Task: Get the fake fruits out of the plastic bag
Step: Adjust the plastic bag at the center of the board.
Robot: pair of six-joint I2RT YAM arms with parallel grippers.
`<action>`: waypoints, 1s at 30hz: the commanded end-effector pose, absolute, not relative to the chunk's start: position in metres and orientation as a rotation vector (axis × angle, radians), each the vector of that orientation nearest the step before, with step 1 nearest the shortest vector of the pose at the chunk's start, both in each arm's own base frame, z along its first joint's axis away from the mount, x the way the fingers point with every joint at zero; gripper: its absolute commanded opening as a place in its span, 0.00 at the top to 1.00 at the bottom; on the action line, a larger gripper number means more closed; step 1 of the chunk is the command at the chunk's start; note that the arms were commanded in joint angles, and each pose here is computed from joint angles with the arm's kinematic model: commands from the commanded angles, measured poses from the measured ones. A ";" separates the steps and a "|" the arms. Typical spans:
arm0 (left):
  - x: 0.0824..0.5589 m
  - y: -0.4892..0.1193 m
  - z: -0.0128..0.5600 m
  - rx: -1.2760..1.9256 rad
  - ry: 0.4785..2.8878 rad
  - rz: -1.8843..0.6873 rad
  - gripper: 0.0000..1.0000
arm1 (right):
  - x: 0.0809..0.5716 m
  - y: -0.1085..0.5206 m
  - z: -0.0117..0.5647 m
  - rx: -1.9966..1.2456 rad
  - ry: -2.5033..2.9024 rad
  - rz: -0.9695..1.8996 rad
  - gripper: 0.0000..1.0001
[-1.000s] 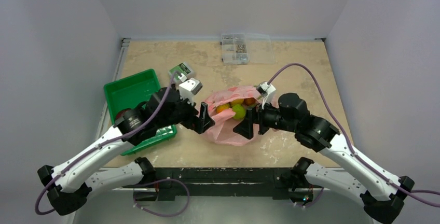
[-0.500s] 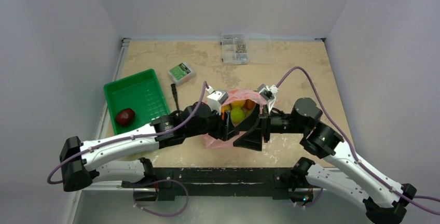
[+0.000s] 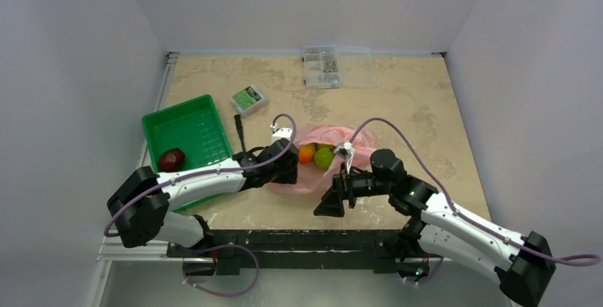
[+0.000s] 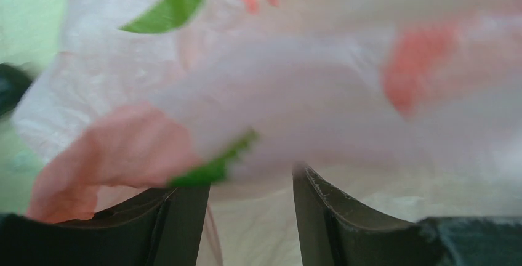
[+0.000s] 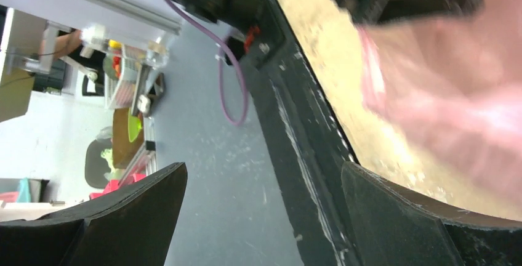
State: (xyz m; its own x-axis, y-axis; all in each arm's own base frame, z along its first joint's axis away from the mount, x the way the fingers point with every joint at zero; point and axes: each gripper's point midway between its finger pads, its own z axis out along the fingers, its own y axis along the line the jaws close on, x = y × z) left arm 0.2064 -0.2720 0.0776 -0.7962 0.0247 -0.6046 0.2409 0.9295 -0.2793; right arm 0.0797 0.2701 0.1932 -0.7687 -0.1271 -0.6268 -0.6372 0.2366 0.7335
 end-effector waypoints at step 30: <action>0.193 -0.288 0.075 0.195 2.404 -0.584 0.46 | 0.205 0.178 0.219 -0.214 2.225 0.252 0.01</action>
State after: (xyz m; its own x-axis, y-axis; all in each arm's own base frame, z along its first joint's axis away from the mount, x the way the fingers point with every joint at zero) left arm 0.1872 -0.2715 0.0610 -0.7951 0.0385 -0.6053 0.2753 0.9122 -0.3036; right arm 0.2131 0.2031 0.2569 -0.5566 -0.0695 -0.8279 -0.3326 0.9318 0.1454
